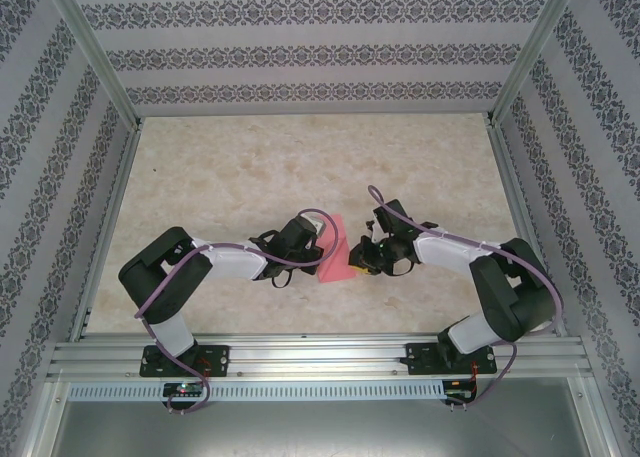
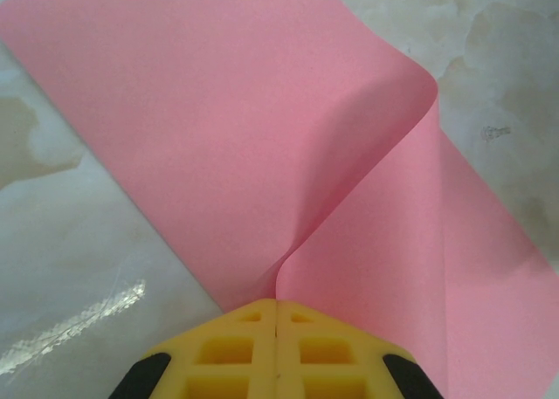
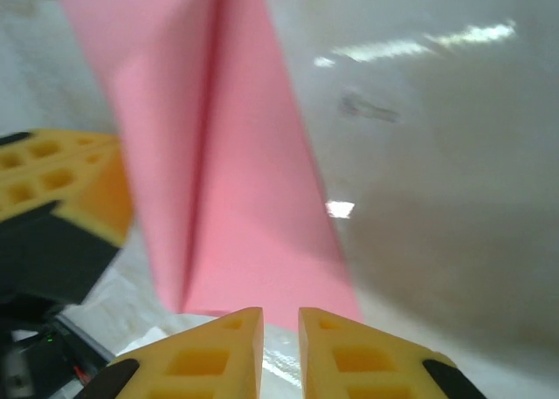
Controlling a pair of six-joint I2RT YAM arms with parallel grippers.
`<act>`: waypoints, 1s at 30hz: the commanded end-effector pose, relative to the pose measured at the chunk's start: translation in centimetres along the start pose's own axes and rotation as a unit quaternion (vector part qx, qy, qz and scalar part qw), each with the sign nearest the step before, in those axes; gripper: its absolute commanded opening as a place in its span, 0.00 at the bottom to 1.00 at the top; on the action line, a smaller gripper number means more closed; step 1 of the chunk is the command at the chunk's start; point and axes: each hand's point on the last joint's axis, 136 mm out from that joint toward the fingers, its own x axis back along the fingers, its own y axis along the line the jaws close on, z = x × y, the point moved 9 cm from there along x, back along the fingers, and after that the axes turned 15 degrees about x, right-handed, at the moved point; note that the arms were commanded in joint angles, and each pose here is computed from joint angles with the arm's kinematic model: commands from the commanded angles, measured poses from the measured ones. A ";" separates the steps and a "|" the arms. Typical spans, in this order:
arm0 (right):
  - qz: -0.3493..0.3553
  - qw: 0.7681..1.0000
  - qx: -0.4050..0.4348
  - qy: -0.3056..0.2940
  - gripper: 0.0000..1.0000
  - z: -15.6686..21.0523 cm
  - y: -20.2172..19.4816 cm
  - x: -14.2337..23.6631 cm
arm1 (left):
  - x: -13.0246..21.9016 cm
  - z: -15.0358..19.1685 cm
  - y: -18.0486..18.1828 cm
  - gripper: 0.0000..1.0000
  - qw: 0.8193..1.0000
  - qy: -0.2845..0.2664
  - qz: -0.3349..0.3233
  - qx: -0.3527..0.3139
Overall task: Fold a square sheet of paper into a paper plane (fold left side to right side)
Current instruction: Fold the triangle a second time at the center of the table.
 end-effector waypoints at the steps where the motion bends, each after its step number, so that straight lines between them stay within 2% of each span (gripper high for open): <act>1: -0.026 0.999 0.024 -0.037 0.19 -1.3 2.0 1.1 | -0.4 -0.4 0.2 0.00 1.000 -0.001 0.000 -0.004; 11: -0.067 0.996 0.010 -0.060 0.17 -3.3 3.5 -1.2 | -0.5 -0.4 0.1 0.00 1.000 0.001 0.002 -0.004; 30: -0.061 0.997 0.003 -0.043 0.16 -3.7 3.1 -4.0 | -0.5 -0.5 0.1 0.00 1.000 0.000 0.000 -0.002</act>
